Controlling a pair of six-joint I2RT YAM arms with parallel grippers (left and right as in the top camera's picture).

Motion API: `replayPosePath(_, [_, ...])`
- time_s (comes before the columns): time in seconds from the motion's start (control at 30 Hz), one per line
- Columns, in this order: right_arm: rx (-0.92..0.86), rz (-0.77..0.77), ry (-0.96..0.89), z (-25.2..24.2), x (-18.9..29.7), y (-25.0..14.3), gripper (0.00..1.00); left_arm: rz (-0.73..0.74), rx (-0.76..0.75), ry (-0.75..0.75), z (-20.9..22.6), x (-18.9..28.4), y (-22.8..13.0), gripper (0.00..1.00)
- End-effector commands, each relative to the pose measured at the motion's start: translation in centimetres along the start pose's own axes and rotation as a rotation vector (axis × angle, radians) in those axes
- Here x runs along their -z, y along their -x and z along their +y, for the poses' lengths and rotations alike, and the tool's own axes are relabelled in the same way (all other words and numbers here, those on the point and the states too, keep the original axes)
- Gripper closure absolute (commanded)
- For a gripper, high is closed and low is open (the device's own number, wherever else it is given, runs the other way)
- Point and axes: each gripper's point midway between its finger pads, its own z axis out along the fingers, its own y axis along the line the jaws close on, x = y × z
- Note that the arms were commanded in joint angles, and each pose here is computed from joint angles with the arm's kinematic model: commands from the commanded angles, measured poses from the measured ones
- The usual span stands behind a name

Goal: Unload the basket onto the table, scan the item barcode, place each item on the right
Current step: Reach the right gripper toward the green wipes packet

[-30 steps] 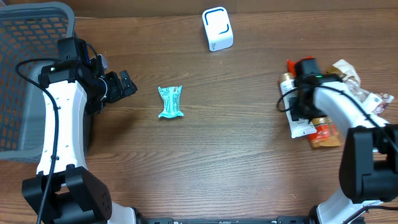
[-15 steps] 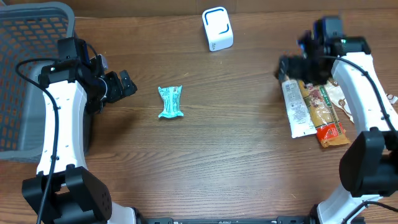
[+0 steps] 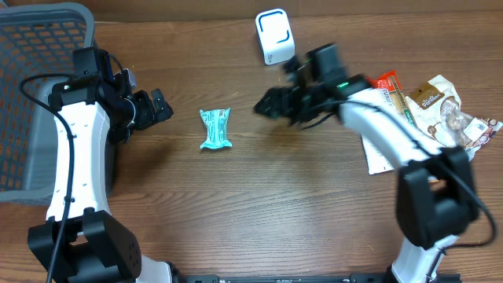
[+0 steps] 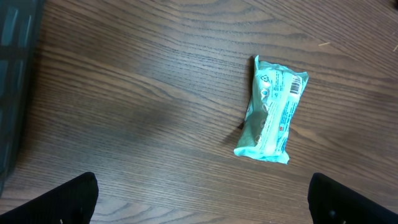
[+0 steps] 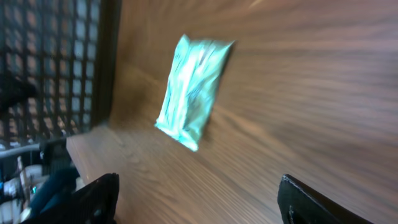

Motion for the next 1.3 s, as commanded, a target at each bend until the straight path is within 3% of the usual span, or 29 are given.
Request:
replayPosePath(0.0, [-0.014,0.062,0.018,1.3,-4.7,-2.5,0.18,-0.009,-0.027,-0.001,-0.3,0.1,0.4,0.01])
replayPosePath(0.23, [0.187,-0.072,-0.076,3.8,-10.4,-2.2,0.22,-0.009,-0.027,-0.001,-0.3,0.1,0.4,0.00])
replayPosePath(0.3, [0.213,-0.134,-0.122,3.9,-10.6,-1.3,0.33,-0.009,-0.027,-0.001,-0.3,0.1,0.4,0.00])
replayPosePath(0.4, [0.247,-0.228,-0.154,4.3,-10.7,0.3,0.69,-0.009,-0.027,-0.001,-0.3,0.1,0.4,0.00])
replayPosePath(0.43, [0.251,-0.250,-0.165,4.3,-10.6,0.7,0.76,-0.009,-0.027,-0.001,-0.3,0.1,0.4,0.00])
replayPosePath(0.57, [0.331,-0.315,-0.188,4.2,-10.9,2.1,0.87,-0.009,-0.027,-0.002,-0.3,0.1,0.4,0.00])
replayPosePath(1.27, [0.330,-0.244,-0.243,-1.1,-16.6,0.3,0.87,-0.009,-0.027,-0.001,-0.3,0.1,0.4,0.00])
